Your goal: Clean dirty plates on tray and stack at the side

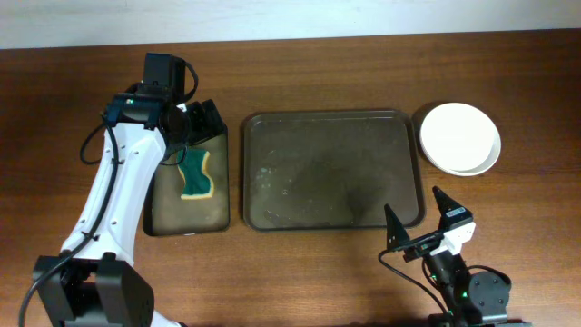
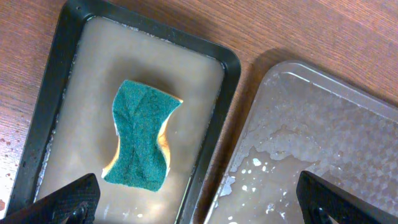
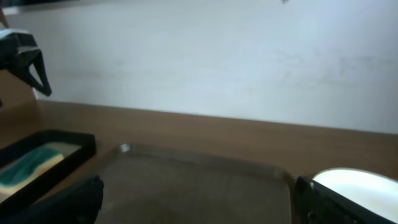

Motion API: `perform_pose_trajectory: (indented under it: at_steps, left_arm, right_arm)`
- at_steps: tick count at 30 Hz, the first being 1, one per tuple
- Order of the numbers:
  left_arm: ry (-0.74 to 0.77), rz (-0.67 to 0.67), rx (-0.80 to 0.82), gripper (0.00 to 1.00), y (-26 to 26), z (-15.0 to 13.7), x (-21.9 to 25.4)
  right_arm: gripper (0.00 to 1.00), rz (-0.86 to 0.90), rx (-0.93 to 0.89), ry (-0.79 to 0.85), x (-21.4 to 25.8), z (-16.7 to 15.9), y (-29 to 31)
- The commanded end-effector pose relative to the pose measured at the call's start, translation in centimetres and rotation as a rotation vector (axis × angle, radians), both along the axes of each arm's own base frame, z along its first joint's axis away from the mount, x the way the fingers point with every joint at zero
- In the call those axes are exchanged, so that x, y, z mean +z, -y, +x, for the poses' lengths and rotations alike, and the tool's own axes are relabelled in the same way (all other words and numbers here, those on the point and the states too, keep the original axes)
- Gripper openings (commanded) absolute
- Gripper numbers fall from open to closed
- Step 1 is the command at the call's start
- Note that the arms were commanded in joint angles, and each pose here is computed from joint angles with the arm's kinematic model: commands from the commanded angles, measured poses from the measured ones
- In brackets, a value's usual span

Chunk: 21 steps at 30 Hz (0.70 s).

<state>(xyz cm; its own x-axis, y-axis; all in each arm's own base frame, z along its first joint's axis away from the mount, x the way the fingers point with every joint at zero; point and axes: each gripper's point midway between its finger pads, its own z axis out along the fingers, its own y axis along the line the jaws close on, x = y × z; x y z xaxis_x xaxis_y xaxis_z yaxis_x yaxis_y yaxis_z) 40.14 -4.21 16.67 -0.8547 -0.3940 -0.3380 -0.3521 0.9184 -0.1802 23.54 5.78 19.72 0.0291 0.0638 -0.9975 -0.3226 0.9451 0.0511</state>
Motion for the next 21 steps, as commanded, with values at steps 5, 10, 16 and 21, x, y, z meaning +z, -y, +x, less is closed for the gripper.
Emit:
perform_pose_trajectory:
  at_steps: [5,10,16,21]
  left_arm:
    - [0.003,-0.002,-0.014,0.99,0.1,0.1,0.1]
    - [0.003,-0.002,-0.014,0.99,0.1,0.1,0.1]
    - [0.003,-0.002,-0.014,0.99,0.1,0.1,0.1]
    - [0.003,-0.002,-0.014,0.99,0.1,0.1,0.1]
  right_arm:
    - [0.98,-0.004,-0.108,-0.011,-1.3,0.7,1.7]
    - [0.98,-0.022,-0.195,-0.116,-4.0,0.9,3.2]
    - [0.98,-0.093,-0.205,-0.103,-4.0,0.9,3.4]
    - [0.98,-0.093,-0.208,-0.103,-4.0,0.9,3.4]
